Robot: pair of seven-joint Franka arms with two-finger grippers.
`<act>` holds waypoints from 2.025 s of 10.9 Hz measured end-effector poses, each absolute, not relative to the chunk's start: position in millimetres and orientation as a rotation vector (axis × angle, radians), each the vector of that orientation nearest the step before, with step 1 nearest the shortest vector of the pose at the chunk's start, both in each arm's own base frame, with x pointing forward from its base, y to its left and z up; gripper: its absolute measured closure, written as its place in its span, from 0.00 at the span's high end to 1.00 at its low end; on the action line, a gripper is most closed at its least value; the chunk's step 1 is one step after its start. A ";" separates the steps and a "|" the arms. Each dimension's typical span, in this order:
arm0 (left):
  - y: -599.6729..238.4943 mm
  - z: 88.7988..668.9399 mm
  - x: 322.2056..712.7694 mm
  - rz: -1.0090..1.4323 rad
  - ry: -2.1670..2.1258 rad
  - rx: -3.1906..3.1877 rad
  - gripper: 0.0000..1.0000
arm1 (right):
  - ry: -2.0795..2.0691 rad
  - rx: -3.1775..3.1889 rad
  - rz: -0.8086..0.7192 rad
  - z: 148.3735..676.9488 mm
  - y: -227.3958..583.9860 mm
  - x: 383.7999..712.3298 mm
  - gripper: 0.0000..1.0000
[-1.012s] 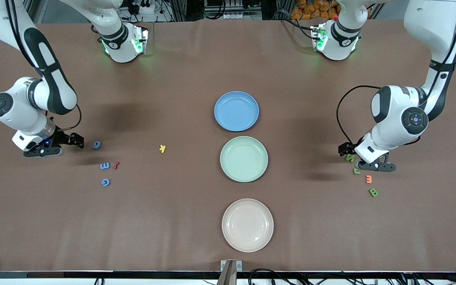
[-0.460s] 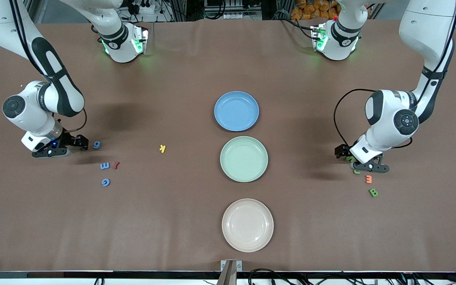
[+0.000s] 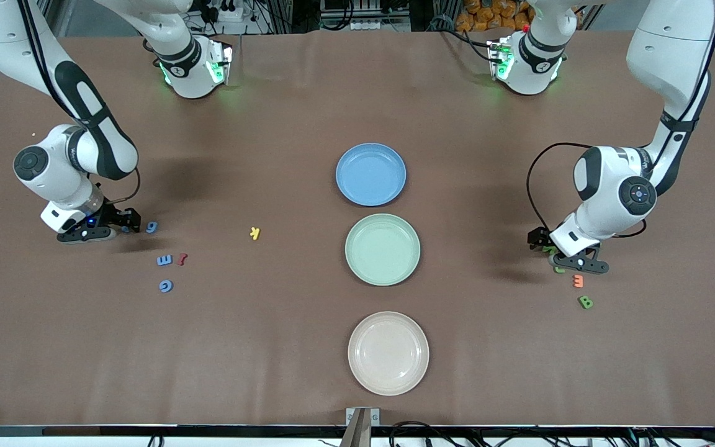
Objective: Sort letters by color into matching plates
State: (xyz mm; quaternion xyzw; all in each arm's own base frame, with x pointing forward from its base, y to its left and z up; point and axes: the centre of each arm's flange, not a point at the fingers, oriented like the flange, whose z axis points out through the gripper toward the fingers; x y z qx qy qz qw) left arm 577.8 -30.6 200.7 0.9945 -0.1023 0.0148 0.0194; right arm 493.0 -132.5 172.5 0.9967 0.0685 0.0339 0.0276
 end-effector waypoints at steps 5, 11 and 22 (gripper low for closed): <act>-26.2 188.3 573.9 0.014 -0.369 3.077 1.00 | 0.232 3.073 0.119 170.6 -135.4 486.8 0.51; -26.5 175.4 570.4 -0.015 -0.482 3.057 0.97 | 0.231 3.068 0.137 173.8 -136.2 487.9 0.10; -13.0 176.2 573.6 -0.002 -0.507 3.055 0.41 | -0.121 3.202 0.108 220.1 64.1 529.7 0.10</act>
